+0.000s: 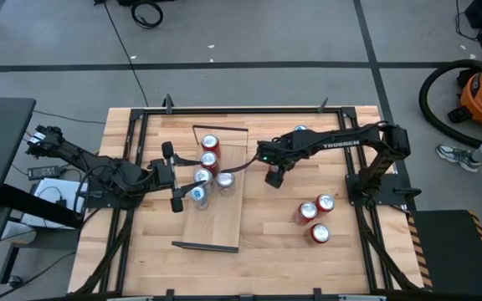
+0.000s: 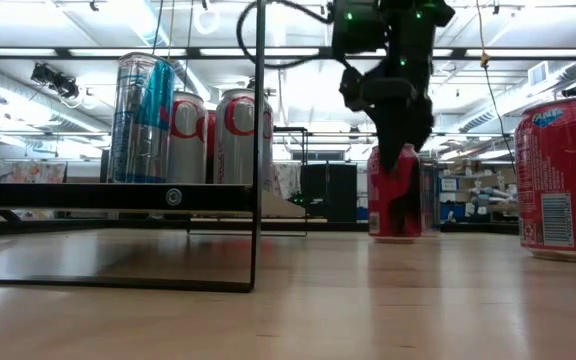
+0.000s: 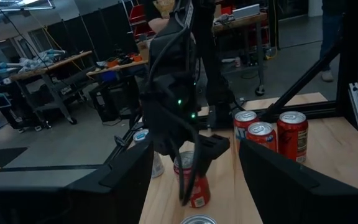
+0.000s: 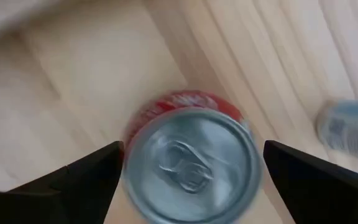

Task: Place canned beverage on shelf
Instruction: Put the red white soda can on the shelf aligned with the red white soda can

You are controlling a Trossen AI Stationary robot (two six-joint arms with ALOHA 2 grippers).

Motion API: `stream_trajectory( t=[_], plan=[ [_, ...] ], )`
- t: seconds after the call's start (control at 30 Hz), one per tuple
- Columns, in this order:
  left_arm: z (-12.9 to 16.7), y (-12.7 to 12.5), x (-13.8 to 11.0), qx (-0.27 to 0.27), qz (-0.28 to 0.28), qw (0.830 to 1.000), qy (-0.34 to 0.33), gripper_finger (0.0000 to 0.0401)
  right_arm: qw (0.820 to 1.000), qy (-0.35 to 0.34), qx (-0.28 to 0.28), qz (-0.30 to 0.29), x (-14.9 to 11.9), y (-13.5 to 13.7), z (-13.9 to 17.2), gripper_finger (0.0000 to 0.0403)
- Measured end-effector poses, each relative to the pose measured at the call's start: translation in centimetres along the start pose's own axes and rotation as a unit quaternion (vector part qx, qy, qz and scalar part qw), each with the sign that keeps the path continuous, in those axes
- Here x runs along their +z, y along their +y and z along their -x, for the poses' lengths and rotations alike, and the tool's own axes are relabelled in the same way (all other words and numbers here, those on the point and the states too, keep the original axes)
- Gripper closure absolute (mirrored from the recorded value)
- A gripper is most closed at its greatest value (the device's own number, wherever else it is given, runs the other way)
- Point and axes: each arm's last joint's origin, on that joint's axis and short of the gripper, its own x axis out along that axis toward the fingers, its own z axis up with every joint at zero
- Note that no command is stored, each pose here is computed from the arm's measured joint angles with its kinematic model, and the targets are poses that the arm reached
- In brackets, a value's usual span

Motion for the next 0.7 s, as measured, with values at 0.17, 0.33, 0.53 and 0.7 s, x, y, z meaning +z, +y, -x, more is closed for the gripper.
stream_trajectory(
  t=[0.17, 0.33, 0.53, 0.7],
  plan=[
    [0.0, 0.0, 0.0, 0.0, 0.0, 1.0, 0.0, 0.0152, 1.0, 0.001, 0.007, 0.007, -0.2, -0.2, -0.9, 0.0022],
    [0.0, 0.0, 0.0, 0.0, 0.0, 1.0, 0.0, 0.0152, 0.998, -0.007, 0.011, 0.059, -0.1, -0.1, -0.9, 0.007],
    [0.0, 0.0, 0.0, 0.0, 0.0, 1.0, 0.0, 0.0152, 0.99, -0.023, 0.041, 0.133, 0.4, 0.2, -0.7, 0.0085],
    [0.0, 0.0, 0.0, 0.0, -0.003, 1.0, -0.001, 0.0152, 0.983, -0.079, 0.058, 0.153, 2.1, 0.7, 1.3, 0.0065]
  ],
)
